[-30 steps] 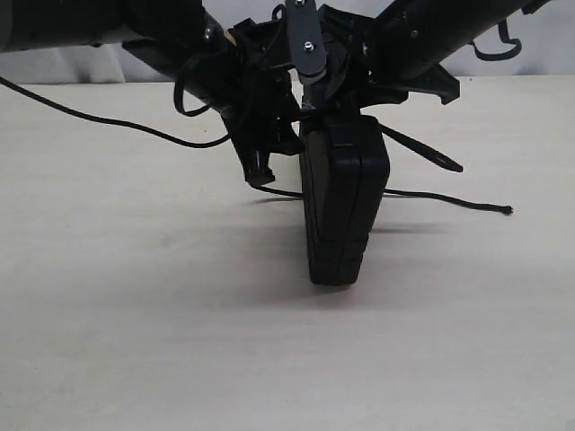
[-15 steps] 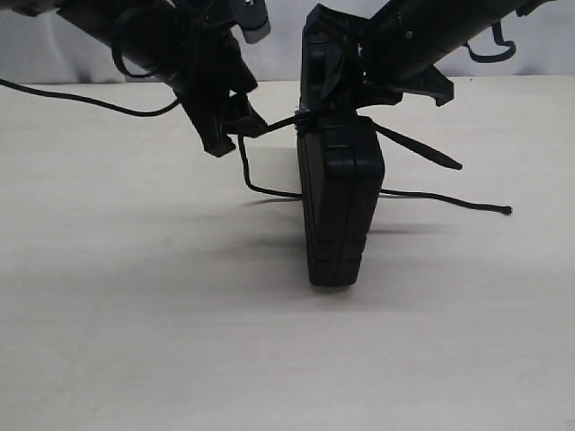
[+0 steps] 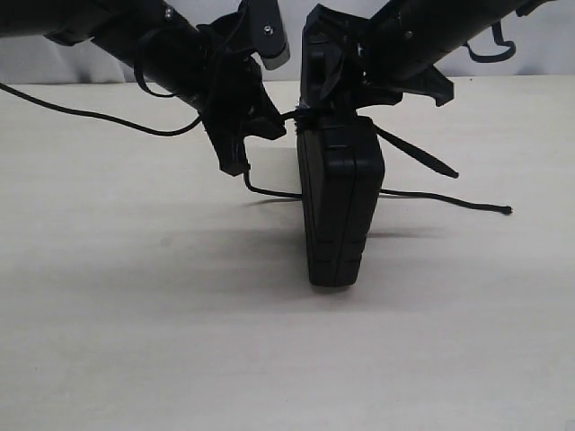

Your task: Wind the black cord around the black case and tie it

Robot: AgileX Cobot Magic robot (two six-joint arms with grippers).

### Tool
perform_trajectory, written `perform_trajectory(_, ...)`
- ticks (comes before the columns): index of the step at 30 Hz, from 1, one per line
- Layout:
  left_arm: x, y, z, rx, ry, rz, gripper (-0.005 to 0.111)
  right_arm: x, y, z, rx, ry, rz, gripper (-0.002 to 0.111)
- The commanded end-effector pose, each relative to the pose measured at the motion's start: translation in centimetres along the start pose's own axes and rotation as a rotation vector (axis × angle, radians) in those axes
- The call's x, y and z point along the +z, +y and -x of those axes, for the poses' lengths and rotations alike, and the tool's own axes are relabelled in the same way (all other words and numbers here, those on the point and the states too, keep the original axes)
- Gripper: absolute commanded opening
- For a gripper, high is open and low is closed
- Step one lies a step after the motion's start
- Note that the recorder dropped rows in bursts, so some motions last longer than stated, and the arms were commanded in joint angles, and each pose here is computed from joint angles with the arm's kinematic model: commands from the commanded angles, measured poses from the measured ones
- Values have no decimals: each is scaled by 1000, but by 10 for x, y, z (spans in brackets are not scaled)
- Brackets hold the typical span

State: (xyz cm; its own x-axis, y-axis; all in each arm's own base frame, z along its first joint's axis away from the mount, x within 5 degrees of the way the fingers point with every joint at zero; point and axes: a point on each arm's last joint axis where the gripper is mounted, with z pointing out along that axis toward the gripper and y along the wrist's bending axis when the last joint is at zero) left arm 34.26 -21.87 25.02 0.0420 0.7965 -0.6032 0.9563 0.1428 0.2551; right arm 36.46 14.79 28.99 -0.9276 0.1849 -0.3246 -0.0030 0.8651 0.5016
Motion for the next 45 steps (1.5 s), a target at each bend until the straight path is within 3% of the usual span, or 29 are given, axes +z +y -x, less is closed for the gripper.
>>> perform_trajectory(1,2,-1,7,-8,-35,17,0,5,-1,-7,-9,62,-14,4)
perform_trajectory(6,8,-9,18,66,-45,32,0,5,-1,-7,-6,63,-10,4)
perform_trajectory(10,20,-11,10,124,23,5,0,5,-1,-7,-7,61,-10,4)
perform_trajectory(20,20,-8,10,109,24,50,0,4,0,-9,1,82,-5,4)
perform_trajectory(24,20,-8,10,109,24,50,0,4,-1,-8,-80,69,-11,4)
perform_trajectory(33,20,-8,10,109,25,46,0,-6,-10,-1,-145,61,-177,4)
perform_trajectory(45,20,-8,18,68,-58,50,0,-6,-10,-1,-133,66,-180,4)
